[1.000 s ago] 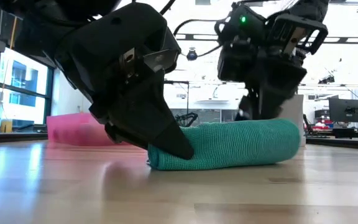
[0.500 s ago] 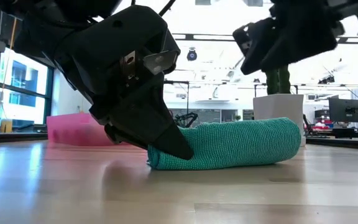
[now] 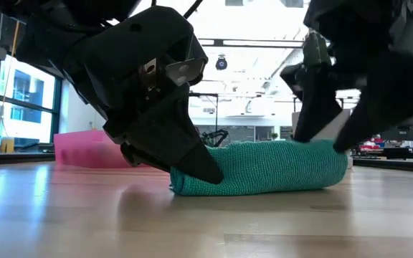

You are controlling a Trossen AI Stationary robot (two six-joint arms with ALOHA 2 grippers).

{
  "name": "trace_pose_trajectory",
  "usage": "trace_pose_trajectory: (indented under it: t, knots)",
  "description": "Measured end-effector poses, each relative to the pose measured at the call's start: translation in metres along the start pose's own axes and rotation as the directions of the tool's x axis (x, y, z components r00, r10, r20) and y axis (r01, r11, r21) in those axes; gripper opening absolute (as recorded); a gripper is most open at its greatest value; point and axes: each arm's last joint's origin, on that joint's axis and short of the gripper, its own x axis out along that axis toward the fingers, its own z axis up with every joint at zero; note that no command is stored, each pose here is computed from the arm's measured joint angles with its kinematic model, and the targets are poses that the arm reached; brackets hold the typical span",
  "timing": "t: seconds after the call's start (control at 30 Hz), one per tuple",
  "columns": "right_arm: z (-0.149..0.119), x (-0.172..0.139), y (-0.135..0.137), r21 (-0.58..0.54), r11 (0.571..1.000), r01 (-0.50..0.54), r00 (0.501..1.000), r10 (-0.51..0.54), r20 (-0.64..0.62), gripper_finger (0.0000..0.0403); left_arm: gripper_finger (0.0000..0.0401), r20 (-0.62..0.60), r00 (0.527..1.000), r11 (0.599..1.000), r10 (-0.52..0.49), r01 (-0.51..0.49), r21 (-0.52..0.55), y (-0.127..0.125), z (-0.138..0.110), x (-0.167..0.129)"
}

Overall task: Roll microfiber towels into tight, uniform cylinder then place into a basket
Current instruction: Roll the blue microfiber cloth

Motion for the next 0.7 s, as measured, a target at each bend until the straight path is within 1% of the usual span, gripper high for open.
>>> trace_pose_trajectory:
  t: [0.2,0.5,0.6,0.7]
  knots:
    - [-0.007,0.014,-0.005,-0.001,0.999,0.043,0.998,-0.043,-0.042,0.0204,0.0063,-0.001,1.0,1.0,-0.001,0.001,0.0,0.0,0.0,0.0]
    - [-0.017,0.029,-0.017,0.027,0.998,0.06,0.994,-0.057,-0.095,0.0203,0.0063,0.009,1.0,1.0,-0.018,0.018,-0.014,-0.001,0.001,0.0]
    - [-0.018,0.032,-0.016,0.052,0.997,0.057,0.993,-0.051,-0.106,0.0187,0.0064,0.003,1.0,1.0,-0.014,0.014,-0.014,-0.001,0.001,-0.001]
    - [-0.019,0.032,-0.015,0.076,0.996,0.044,0.993,-0.035,-0.115,0.0149,0.0075,0.012,1.0,1.0,-0.016,0.016,0.015,-0.002,0.004,-0.004]
